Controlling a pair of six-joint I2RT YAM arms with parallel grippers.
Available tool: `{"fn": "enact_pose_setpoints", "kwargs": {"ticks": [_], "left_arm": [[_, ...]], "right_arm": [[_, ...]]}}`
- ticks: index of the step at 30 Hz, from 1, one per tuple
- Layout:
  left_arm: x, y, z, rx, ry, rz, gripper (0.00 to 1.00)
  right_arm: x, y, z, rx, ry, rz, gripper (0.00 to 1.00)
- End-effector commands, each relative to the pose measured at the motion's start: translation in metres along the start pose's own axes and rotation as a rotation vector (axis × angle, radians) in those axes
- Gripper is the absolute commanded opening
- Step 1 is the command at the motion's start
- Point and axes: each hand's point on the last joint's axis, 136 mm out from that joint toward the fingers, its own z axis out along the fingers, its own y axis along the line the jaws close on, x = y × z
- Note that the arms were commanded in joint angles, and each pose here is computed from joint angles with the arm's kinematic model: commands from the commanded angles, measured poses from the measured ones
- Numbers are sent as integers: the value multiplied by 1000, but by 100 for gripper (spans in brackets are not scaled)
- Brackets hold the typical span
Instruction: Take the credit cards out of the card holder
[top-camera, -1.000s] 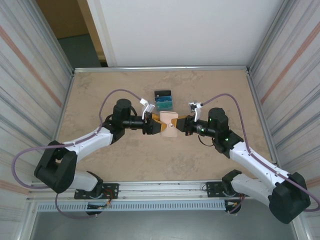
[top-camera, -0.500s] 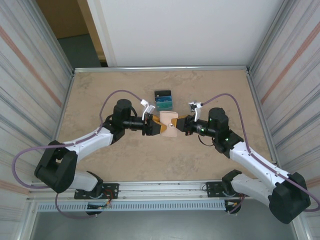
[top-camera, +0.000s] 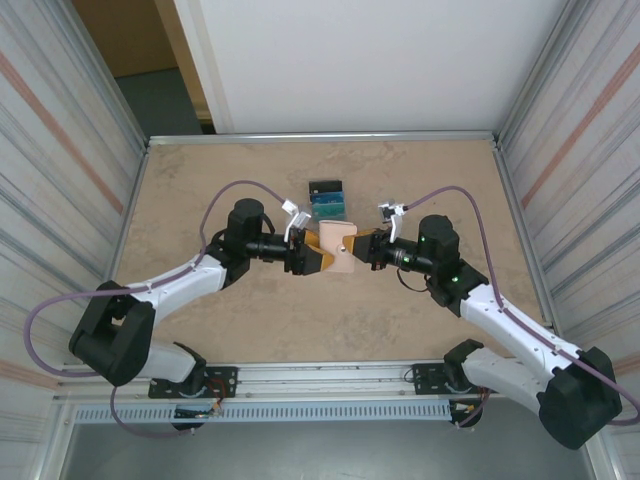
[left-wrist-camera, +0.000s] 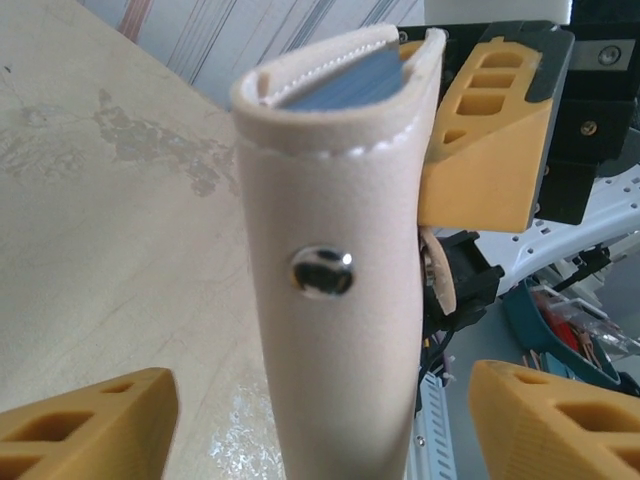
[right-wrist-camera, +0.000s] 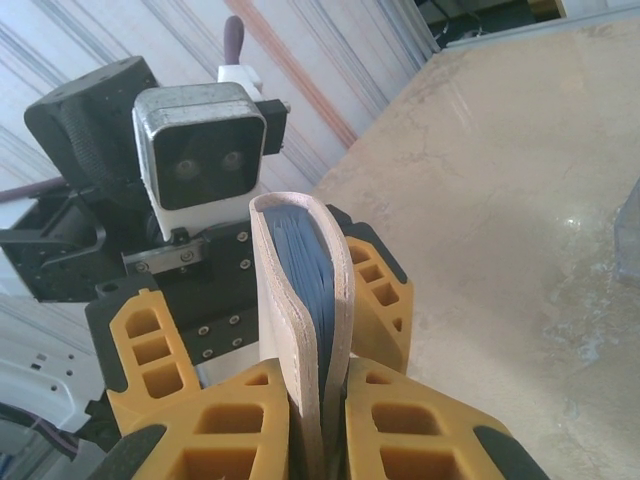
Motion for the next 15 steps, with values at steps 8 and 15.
{"fn": "enact_pose_setpoints", "kwargs": {"ticks": [8,15], "left_arm": [[11,-1,0,1,30,11,86],[10,-2,1,13,36,14,78]], "right_arm": [[-28,22,-5,-55,-72,-39,2],[-28,24,-7,-60,-75,-39,2]]}}
